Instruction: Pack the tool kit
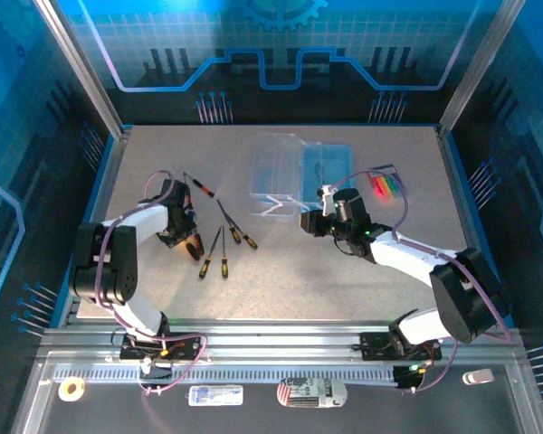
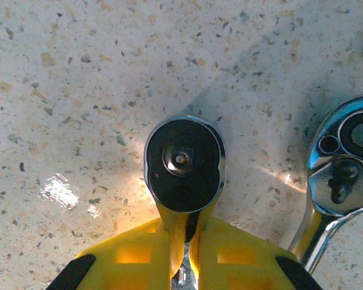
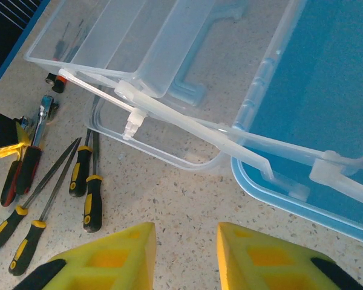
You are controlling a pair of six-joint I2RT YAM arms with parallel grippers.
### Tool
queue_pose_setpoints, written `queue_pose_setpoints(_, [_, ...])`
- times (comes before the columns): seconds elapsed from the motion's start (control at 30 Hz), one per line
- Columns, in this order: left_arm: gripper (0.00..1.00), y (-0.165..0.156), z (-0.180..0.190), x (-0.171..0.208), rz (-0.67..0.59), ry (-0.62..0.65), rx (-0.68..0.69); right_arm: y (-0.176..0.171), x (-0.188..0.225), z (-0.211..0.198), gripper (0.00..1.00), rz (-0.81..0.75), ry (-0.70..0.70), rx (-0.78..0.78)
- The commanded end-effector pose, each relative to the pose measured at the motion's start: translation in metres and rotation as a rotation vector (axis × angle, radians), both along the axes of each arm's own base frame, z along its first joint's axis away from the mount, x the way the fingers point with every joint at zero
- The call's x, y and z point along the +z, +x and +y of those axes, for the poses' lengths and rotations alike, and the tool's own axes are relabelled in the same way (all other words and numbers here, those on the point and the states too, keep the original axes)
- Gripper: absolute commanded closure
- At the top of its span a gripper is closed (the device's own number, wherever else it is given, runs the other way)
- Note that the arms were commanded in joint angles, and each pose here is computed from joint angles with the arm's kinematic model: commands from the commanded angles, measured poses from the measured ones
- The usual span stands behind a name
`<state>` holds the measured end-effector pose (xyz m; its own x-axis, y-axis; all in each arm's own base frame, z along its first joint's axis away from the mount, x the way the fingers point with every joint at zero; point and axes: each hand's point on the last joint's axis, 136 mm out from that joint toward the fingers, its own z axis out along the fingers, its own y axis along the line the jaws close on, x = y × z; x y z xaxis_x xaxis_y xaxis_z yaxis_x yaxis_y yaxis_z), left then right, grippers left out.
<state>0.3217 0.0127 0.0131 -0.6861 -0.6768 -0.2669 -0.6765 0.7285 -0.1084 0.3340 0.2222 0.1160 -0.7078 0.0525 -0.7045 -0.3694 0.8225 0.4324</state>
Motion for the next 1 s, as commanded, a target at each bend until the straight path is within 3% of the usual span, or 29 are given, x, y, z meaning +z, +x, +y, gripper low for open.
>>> queue_pose_setpoints(0.0, [0.90,0.011,0.001,0.002,-0.053,-0.014,-0.001,0.000,0.004,0.005,0.67,-0.011,0.011,0.015])
queue_pose_setpoints(0.5, [0.92,-0.012,-0.001,0.080,-0.252,0.015,-0.037,-0.002,0.011,0.006,0.67,-0.028,0.016,0.032])
queue_pose_setpoints(0.8, [0.92,-0.008,-0.061,0.133,-0.377,-0.035,-0.196,-0.009,0.029,-0.002,0.57,-0.041,-0.041,0.047])
queue_pose_setpoints(0.97, [0.92,0.004,-0.109,0.147,-0.467,-0.154,-0.287,-0.025,0.038,0.010,0.53,0.012,0.046,0.117])
